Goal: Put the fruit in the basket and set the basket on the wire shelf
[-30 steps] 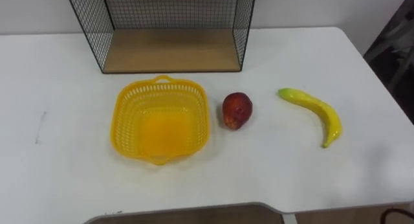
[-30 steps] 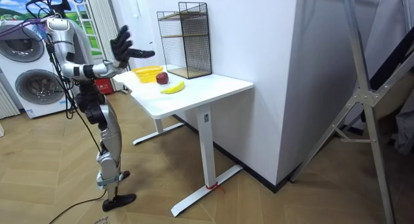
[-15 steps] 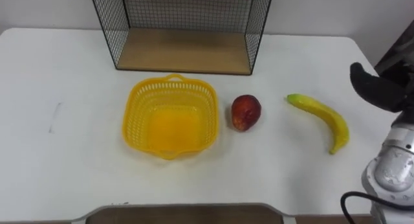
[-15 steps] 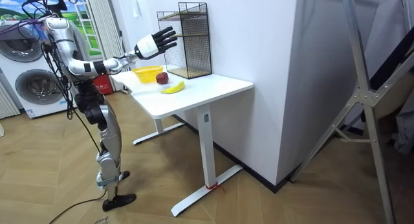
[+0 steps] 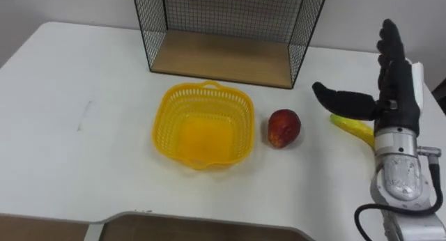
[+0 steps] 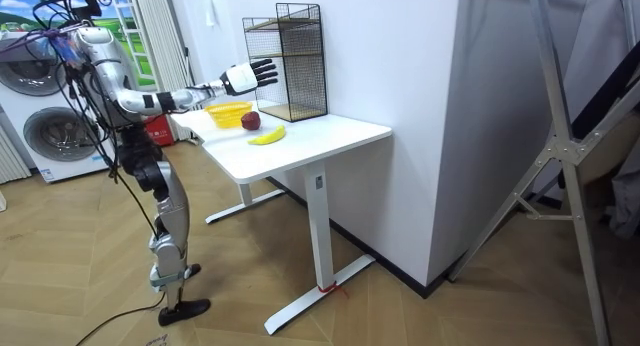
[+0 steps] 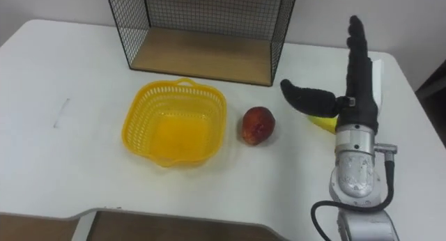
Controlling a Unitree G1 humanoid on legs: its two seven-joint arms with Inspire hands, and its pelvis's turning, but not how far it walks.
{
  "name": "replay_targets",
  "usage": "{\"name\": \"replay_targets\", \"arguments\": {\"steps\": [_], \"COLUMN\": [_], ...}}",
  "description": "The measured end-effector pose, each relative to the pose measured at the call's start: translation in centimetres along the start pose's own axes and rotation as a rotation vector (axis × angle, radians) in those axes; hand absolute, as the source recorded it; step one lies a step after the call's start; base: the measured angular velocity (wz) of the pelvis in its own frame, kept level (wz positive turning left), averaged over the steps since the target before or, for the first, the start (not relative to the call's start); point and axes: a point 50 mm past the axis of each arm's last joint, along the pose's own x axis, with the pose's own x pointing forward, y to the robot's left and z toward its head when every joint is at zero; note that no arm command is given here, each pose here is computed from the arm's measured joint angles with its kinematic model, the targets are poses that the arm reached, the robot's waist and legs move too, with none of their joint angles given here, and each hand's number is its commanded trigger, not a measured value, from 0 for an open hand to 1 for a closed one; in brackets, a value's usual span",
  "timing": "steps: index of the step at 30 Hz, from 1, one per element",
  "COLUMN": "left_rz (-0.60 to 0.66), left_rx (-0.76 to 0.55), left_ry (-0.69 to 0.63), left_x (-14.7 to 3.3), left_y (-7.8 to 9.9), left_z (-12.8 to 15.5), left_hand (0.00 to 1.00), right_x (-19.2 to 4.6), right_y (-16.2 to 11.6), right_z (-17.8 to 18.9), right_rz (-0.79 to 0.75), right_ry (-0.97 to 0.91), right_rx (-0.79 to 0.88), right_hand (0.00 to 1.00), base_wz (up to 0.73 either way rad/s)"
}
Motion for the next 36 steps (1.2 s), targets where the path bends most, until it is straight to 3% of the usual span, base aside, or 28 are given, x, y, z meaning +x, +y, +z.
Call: {"name": "replay_targets", "arguments": {"steps": [8,14,36], "left_rz": [-0.023,-0.042,-0.016], "left_rx": [-0.003,-0.004,-0.001], "left_ry": [0.0,0.007,0.032], "left_x": [0.0,0.0,0.0], "left_y": [-0.1,-0.2,-0.1], "left_z": [0.0,-0.1,-0.4], "left_hand": [0.0,0.0,0.0], "right_x": [0.4,-0.1,-1.2], "right_y": [0.5,1.6,1.8], "right_z": [0.3,-1.9,-5.3], "right_rz": [0.068,0.146,0.167], "right_ry": [-0.022,0.079,0.231], "right_rx": [-0.034,-0.097,-0.128], "right_hand": [0.0,0.0,0.0], "base_wz": [0.08,0.0,0.02]}}
